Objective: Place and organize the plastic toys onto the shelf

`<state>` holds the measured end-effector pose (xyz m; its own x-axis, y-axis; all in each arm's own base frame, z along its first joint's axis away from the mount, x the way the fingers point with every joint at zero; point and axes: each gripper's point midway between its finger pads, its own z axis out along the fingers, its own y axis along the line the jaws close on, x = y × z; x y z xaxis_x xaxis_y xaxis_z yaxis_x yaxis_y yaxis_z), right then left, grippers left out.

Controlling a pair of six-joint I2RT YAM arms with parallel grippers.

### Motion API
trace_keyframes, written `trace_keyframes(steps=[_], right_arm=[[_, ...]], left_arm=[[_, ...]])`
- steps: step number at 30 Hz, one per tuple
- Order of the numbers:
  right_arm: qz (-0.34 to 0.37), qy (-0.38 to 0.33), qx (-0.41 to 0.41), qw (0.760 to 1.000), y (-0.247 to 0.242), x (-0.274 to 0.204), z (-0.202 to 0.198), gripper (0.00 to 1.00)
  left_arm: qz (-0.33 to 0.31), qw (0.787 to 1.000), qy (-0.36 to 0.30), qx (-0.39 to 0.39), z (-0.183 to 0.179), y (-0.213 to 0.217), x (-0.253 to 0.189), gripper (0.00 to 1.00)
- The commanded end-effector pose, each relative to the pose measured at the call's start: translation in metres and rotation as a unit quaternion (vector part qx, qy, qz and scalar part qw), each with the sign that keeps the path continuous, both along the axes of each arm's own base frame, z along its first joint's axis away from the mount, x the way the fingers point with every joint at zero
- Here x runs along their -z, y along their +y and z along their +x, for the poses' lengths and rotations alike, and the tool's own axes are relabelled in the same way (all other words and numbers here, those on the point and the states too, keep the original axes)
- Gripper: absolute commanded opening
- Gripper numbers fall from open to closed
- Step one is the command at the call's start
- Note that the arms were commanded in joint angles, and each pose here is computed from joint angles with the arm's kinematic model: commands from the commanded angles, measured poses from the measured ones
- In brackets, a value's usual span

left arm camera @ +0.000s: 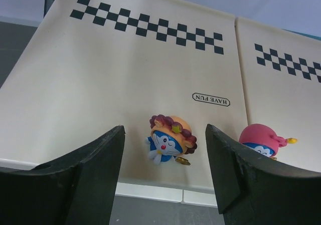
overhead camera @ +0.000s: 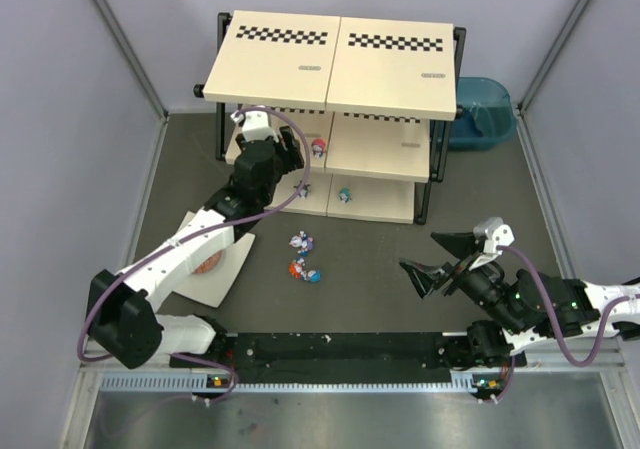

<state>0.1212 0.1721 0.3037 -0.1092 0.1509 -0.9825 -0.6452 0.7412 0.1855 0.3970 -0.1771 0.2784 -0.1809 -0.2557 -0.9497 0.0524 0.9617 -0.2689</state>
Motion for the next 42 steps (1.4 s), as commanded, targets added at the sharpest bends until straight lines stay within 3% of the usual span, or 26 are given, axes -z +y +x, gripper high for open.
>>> trace_keyframes(steps=[1,9,13,17,20,21,35,42], right_arm=[[0.014,0.004,-0.007,1.000,0.000,-0.004,-0.002,0.96],[0.013,0.005,-0.008,1.000,0.000,-0.003,-0.002,0.96],[0.011,0.005,-0.006,1.000,0.000,-0.002,-0.002,0.96],[0.012,0.005,-0.005,1.000,-0.001,-0.002,-0.002,0.96],[0.010,0.003,-0.006,1.000,-0.001,-0.002,-0.002,0.96],[0.010,0.003,-0.005,1.000,-0.001,-0.002,-0.001,0.96],[0.012,0.003,-0.004,1.000,-0.004,-0.001,-0.001,0.96],[0.012,0.005,-0.002,1.000,-0.008,0.002,0.000,0.96]], left_arm=[[-0.033,0.998,-0.047,0.000,-0.008,0.004,-0.043,0.72],[-0.051,0.996,-0.073,0.011,-0.025,0.010,-0.065,0.81],[-0.050,0.995,-0.080,0.012,-0.038,0.019,-0.065,0.78],[-0.035,0.995,-0.089,0.022,-0.053,0.028,-0.058,0.63],[-0.025,0.994,-0.097,0.043,-0.064,0.028,-0.055,0.27],[-0.022,0.994,-0.097,0.044,-0.065,0.028,-0.053,0.01],[0.016,0.986,-0.107,0.128,-0.060,0.012,-0.036,0.00],[0.030,0.987,-0.101,0.118,-0.045,0.020,-0.029,0.00]])
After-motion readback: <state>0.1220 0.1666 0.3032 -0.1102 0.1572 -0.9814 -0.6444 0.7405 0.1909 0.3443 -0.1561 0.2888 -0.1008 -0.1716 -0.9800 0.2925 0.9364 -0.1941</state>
